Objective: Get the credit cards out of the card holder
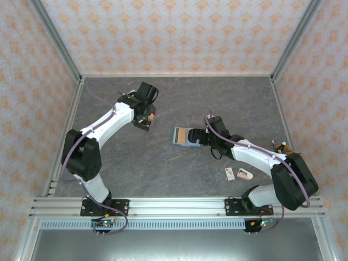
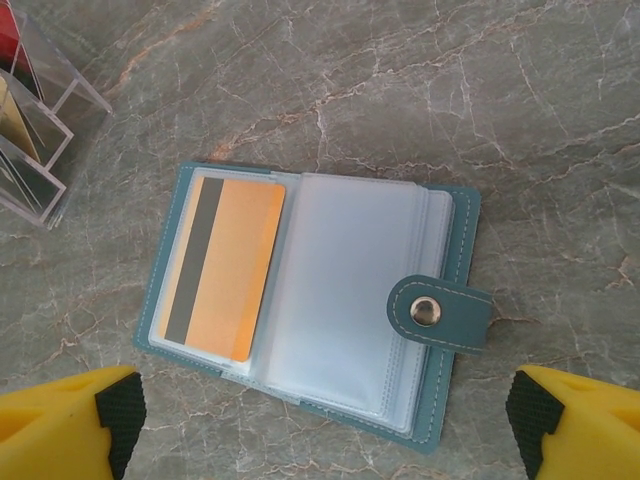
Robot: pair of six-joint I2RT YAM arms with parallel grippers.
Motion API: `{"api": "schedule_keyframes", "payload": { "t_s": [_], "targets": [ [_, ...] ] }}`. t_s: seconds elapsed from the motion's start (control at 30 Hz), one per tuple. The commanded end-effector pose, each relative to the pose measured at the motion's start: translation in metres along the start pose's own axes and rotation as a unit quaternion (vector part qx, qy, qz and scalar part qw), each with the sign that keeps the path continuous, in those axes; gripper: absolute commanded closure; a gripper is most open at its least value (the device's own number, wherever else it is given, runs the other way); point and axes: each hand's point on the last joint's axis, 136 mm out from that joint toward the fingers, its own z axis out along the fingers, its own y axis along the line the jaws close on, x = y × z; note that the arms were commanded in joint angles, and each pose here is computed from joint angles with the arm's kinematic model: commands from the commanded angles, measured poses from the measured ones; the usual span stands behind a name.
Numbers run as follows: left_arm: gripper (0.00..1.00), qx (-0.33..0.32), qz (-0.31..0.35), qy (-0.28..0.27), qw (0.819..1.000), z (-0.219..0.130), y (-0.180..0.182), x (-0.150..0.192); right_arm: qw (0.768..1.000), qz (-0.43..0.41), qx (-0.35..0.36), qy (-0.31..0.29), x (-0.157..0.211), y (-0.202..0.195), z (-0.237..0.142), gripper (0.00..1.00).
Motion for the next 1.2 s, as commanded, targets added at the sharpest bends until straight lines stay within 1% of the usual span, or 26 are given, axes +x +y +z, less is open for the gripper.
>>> {"api": "schedule_keyframes", "payload": {
  "t_s": [0.0, 0.17, 0.4, 0.53, 0.6, 0.63, 0.93, 1.17],
  "targets": [
    [1.00, 0.001, -0.075, -0.012, 0.997, 0.005, -0.009, -0.015, 1.000, 0.004, 0.000, -0.028, -0.011, -0.001, -0.003, 0.04],
    [1.00, 0.012, -0.106, 0.002, 0.994, 0.014, -0.027, -0.016, 1.000, 0.006, 0.003, -0.027, -0.008, -0.003, -0.002, 0.03],
    [1.00, 0.008, -0.140, 0.001, 0.990, 0.023, -0.030, -0.018, 1.000, 0.009, 0.007, -0.021, -0.006, -0.005, 0.001, 0.03],
    [1.00, 0.025, -0.170, 0.034, 0.985, 0.037, -0.035, -0.013, 1.000, 0.009, 0.007, -0.013, -0.004, -0.004, 0.004, 0.03],
    [1.00, 0.029, -0.177, 0.040, 0.983, 0.036, -0.037, -0.014, 1.000, 0.009, 0.004, -0.007, -0.004, -0.002, 0.006, 0.04],
    [1.00, 0.017, -0.176, 0.045, 0.983, 0.047, -0.034, -0.008, 1.000, 0.009, 0.003, -0.005, -0.003, -0.001, 0.006, 0.04],
    [1.00, -0.004, -0.196, 0.037, 0.980, 0.055, -0.019, -0.009, 1.000, 0.009, 0.006, 0.007, 0.000, -0.002, 0.011, 0.05],
    [1.00, -0.003, -0.203, 0.039, 0.978, 0.056, -0.017, -0.009, 1.000, 0.008, 0.006, 0.010, 0.000, -0.001, 0.012, 0.05]
  ]
}}
